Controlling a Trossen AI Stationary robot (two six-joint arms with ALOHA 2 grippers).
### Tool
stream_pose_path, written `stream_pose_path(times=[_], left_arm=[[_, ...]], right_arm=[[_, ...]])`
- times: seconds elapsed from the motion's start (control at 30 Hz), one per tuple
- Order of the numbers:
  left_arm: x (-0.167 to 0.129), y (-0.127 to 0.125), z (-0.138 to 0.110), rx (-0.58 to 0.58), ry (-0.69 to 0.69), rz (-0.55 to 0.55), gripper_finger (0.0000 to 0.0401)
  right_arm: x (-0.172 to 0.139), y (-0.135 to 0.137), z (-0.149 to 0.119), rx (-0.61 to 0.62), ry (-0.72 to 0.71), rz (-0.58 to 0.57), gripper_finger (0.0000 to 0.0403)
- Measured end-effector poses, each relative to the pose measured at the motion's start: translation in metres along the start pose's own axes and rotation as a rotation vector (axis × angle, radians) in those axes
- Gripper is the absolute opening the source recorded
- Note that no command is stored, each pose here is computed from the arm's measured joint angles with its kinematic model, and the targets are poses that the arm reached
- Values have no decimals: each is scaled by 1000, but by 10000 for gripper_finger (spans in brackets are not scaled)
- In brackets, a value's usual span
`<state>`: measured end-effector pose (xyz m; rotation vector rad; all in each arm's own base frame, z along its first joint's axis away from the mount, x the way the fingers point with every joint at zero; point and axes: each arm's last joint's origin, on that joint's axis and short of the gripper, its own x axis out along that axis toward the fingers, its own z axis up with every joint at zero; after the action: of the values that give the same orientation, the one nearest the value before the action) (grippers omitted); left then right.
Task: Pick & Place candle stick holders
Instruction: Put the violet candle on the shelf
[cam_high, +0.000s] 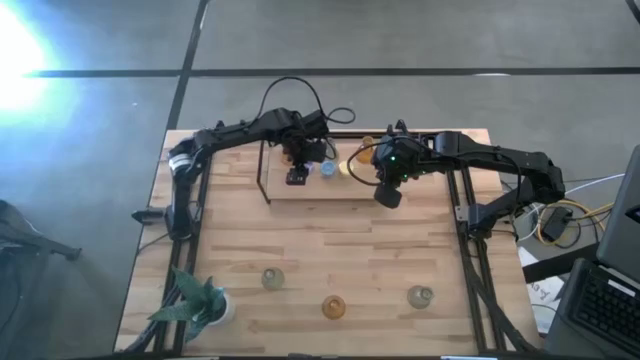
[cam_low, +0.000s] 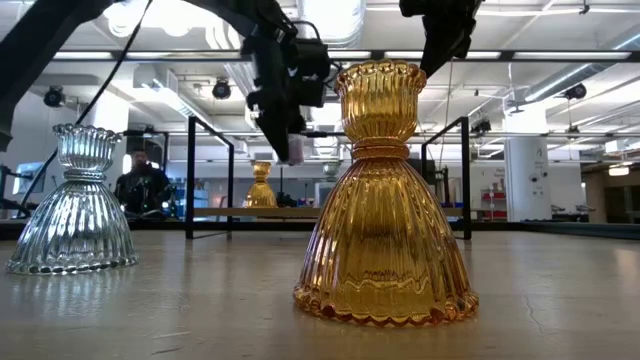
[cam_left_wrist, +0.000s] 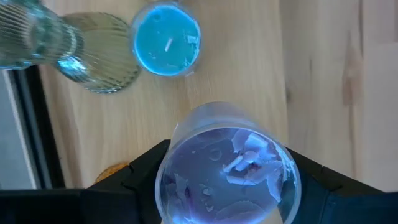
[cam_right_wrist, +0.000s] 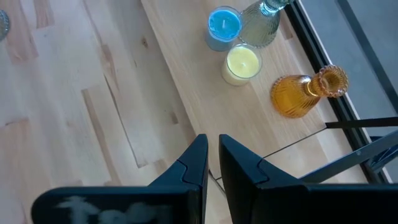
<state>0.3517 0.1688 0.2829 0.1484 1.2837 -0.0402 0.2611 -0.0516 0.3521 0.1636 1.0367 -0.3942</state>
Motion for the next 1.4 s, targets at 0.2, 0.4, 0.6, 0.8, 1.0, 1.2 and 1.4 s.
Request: stream_pose_path(times=[0.2, 0.4, 0.6, 0.8, 1.0, 1.2, 1.4], left_arm=[[23, 8, -1, -18, 42, -20, 236], [41, 17, -2, -24, 78, 2, 236], [50, 25, -4, -33, 90, 26, 236], [58, 26, -4, -22, 108, 13, 237], [69, 28, -5, -17, 120, 4, 238], [74, 28, -6, -18, 130, -3, 238], [76, 28, -7, -15, 125, -2, 238]], right_arm=[[0, 0, 0, -18, 0, 0, 34], [0, 0, 0, -17, 0, 0, 34], [0, 0, 0, -16, 0, 0, 34], [0, 0, 0, -15, -1, 0, 34], [0, 0, 0, -14, -2, 0, 34], [0, 0, 0, -14, -1, 0, 34], [0, 0, 0, -14, -1, 0, 34]])
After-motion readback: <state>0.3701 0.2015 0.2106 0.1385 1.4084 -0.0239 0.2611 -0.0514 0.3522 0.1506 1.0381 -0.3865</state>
